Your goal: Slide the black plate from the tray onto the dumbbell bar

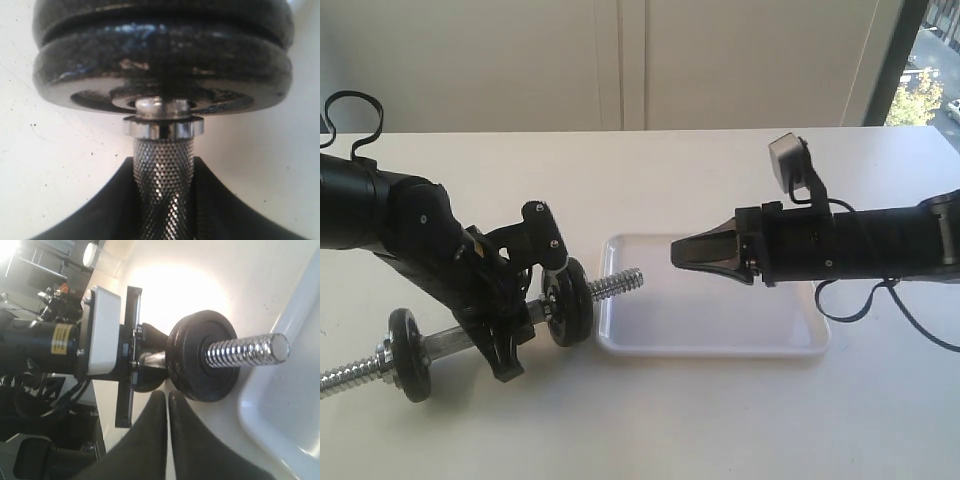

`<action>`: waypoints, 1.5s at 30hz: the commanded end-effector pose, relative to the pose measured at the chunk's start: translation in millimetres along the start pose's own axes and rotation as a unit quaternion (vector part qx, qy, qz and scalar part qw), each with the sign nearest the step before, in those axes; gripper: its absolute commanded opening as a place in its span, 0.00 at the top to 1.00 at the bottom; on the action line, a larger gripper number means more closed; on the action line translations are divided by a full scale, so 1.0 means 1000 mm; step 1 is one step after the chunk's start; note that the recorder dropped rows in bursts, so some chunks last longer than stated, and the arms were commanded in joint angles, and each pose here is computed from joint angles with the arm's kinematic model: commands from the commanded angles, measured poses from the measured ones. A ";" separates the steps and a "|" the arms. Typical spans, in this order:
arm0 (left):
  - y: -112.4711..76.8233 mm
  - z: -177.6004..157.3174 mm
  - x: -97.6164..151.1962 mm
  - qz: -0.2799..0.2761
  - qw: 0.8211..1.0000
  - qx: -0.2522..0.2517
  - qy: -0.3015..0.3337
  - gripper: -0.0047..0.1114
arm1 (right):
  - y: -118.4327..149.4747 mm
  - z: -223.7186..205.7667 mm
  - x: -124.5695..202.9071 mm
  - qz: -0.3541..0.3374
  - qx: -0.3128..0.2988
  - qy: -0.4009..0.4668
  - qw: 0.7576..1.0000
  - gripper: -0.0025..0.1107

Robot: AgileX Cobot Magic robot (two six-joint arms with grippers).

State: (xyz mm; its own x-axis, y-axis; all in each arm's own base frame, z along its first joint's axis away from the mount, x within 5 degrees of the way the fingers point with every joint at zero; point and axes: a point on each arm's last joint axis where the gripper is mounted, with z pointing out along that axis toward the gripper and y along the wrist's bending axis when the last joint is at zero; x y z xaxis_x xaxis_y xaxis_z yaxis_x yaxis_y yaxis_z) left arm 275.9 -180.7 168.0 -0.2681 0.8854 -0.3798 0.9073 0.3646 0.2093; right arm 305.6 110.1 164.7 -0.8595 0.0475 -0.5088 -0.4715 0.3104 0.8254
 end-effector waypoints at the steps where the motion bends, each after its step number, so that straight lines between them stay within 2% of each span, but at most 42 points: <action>1: 0.002 -0.006 -0.005 -0.012 1.000 -0.004 -0.014 0.96 | 0.014 -0.016 -0.005 -0.019 -0.002 -0.039 0.999 0.96; 13: 0.001 -0.006 -0.005 -0.012 1.000 -0.002 -0.011 0.96 | 0.050 -0.031 -0.012 -0.069 -0.005 -0.055 0.996 0.96; 21: 0.001 -0.006 -0.004 -0.012 1.000 -0.001 -0.010 0.95 | 0.083 -0.043 -0.015 -0.117 -0.010 -0.067 0.991 0.96; 23: 0.001 -0.006 -0.004 -0.012 1.000 -0.001 -0.010 0.90 | 0.093 -0.046 -0.014 -0.125 -0.012 -0.071 0.989 0.96; 35: 0.001 -0.006 -0.004 -0.012 1.000 0.000 -0.010 0.46 | 0.143 -0.064 -0.012 -0.181 -0.021 -0.090 0.979 0.96; 45: 0.001 -0.006 -0.004 -0.012 1.000 0.002 -0.008 0.45 | 0.145 -0.064 -0.011 -0.183 -0.021 -0.090 0.979 0.96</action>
State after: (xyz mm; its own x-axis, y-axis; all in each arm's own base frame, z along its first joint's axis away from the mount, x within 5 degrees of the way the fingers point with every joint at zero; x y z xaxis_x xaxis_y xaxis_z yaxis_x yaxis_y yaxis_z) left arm 277.5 -182.0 172.5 -0.2681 0.8784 -0.3956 0.9029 0.3724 0.2149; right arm 236.2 94.8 304.8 -0.5850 0.1015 -0.8047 -0.7520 0.3036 0.5850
